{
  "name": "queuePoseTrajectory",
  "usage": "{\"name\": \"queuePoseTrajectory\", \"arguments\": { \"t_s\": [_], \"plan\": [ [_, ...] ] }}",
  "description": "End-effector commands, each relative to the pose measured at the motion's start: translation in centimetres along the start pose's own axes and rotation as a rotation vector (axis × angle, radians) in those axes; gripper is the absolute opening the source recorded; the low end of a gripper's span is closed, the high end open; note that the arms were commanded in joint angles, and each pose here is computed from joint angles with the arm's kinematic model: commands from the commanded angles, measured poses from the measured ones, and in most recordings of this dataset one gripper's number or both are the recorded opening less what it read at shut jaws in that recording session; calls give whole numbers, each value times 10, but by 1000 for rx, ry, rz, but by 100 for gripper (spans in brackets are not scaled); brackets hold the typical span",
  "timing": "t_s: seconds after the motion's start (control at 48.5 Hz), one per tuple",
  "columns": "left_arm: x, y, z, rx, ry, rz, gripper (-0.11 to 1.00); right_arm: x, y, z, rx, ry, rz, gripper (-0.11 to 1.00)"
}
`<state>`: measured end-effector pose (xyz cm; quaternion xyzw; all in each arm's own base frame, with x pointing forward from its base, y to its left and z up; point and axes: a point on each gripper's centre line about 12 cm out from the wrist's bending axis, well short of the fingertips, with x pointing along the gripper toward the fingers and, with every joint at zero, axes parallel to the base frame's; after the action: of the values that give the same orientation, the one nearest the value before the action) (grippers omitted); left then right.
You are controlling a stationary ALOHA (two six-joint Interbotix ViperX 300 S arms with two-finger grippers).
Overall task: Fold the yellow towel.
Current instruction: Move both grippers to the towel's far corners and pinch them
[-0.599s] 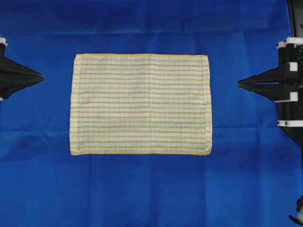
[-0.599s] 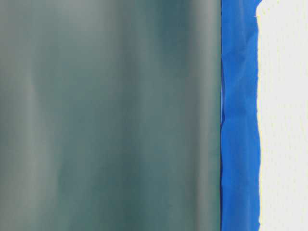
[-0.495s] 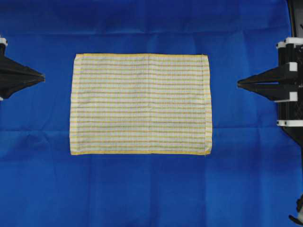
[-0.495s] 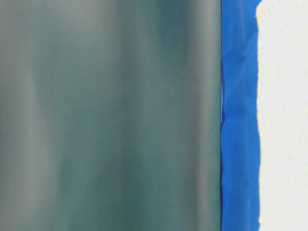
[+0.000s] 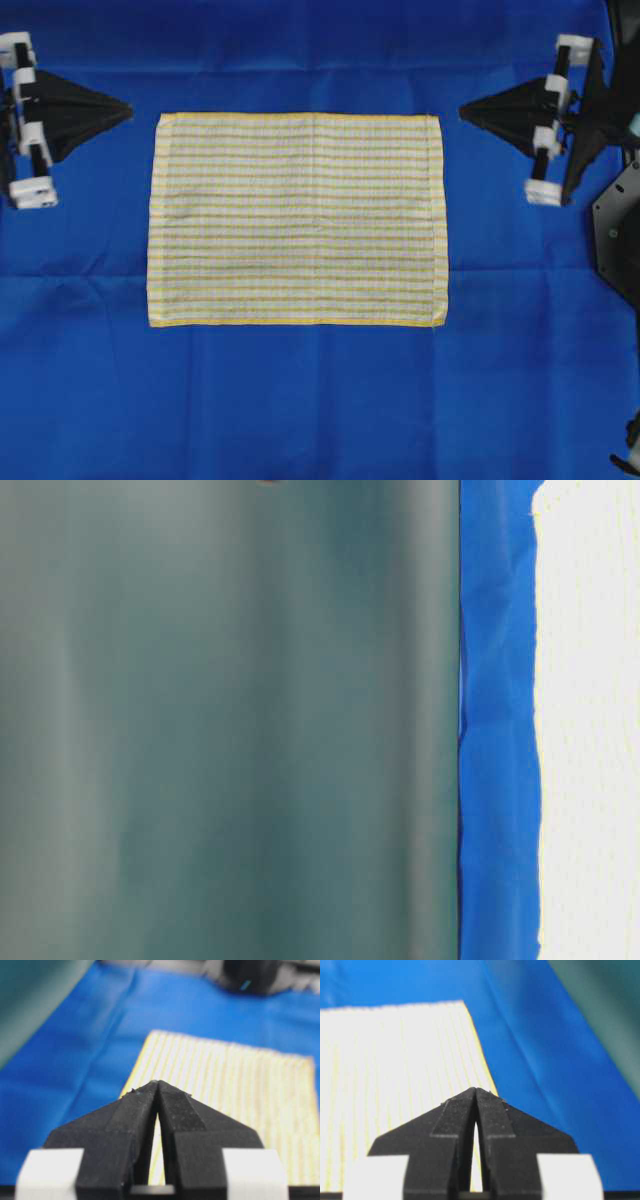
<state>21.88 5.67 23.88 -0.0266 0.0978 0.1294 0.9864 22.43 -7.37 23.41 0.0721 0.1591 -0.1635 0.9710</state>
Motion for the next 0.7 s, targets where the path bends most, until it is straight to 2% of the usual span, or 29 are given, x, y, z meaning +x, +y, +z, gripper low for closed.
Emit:
{"name": "queuePoseTrajectory", "arguments": {
  "t_s": [0.0, 0.062, 0.124, 0.186, 0.248, 0.33, 0.372, 0.495, 0.681],
  "plan": [
    [12, 9, -4, -6, 37, 39, 1, 12, -14, 1, 29, 38, -56, 0],
    [20, 15, -14, -12, 80, 61, 4, 20, -21, -6, 41, 86, -84, 2],
    [27, 21, -24, -18, 117, 84, 17, 29, -28, -14, 52, 132, -109, 11],
    [34, 25, -33, -22, 143, 100, 35, 39, -36, -24, 64, 184, -133, 25],
    [39, 30, -41, -26, 158, 115, 56, 47, -43, -36, 76, 232, -155, 46],
    [46, 38, -55, -32, 198, 141, 77, 57, -51, -50, 90, 290, -178, 68],
    [48, 42, -62, -36, 219, 156, 79, 62, -55, -58, 97, 318, -189, 72],
    [57, 54, -84, -35, 295, 193, 69, 71, -63, -71, 108, 347, -208, 66],
    [69, 61, -107, -36, 343, 207, 71, 83, -68, -89, 118, 385, -218, 64]
  ]
}}
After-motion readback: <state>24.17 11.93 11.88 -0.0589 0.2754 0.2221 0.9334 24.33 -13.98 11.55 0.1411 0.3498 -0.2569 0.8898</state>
